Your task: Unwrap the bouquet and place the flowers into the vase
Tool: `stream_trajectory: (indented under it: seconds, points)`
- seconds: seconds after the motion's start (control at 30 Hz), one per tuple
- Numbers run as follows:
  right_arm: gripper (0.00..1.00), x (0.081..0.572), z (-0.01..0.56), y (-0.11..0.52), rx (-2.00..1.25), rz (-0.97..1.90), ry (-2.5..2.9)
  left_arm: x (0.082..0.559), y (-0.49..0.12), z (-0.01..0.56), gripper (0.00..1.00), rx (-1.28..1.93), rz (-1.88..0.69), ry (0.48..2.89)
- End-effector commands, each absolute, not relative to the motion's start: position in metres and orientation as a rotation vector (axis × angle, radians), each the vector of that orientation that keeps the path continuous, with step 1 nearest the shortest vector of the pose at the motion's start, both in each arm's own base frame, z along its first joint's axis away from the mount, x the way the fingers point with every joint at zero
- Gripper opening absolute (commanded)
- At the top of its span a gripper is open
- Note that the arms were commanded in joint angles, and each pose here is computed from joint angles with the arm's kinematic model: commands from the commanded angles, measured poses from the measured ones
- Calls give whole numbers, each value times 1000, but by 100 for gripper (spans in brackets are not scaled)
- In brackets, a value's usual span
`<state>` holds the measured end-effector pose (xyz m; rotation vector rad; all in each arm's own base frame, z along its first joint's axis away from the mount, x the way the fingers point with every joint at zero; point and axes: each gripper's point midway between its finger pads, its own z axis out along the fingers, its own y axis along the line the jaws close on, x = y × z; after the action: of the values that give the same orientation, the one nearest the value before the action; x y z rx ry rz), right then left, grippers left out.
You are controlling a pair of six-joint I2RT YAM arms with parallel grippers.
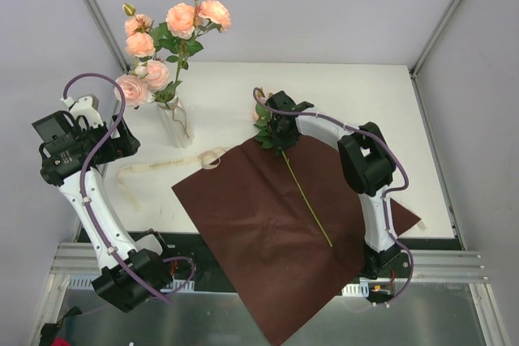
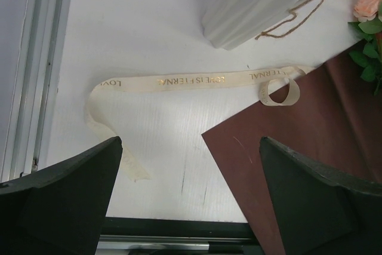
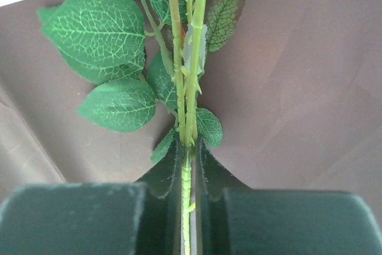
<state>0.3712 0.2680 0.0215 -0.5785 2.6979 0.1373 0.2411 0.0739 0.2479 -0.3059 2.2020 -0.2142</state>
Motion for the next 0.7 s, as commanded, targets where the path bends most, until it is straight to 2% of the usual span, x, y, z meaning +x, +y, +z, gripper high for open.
stream_trajectory:
  seconds: [0.0,0.07,0.17,0.37,0.5,0.57,0.67]
  points:
    - [1,369,23,272,-553,139,2706,242,75,256,99,-265,-195,2187]
    - [1,373,36,272,-521,149,2677,242,76,257,99,-266,-192,2184]
    - [1,385,86,279,-459,220,2536,244,78,260,99,-270,-188,2181]
    - [1,394,245,282,-324,435,2126,245,79,270,99,-282,-178,2164]
    - [1,367,367,276,-244,645,1784,244,88,277,99,-358,-131,2155]
    - [1,356,408,280,-221,765,1588,245,93,283,99,-430,-128,2139]
    - [1,310,486,285,-287,926,1155,245,95,284,99,-489,-158,2133]
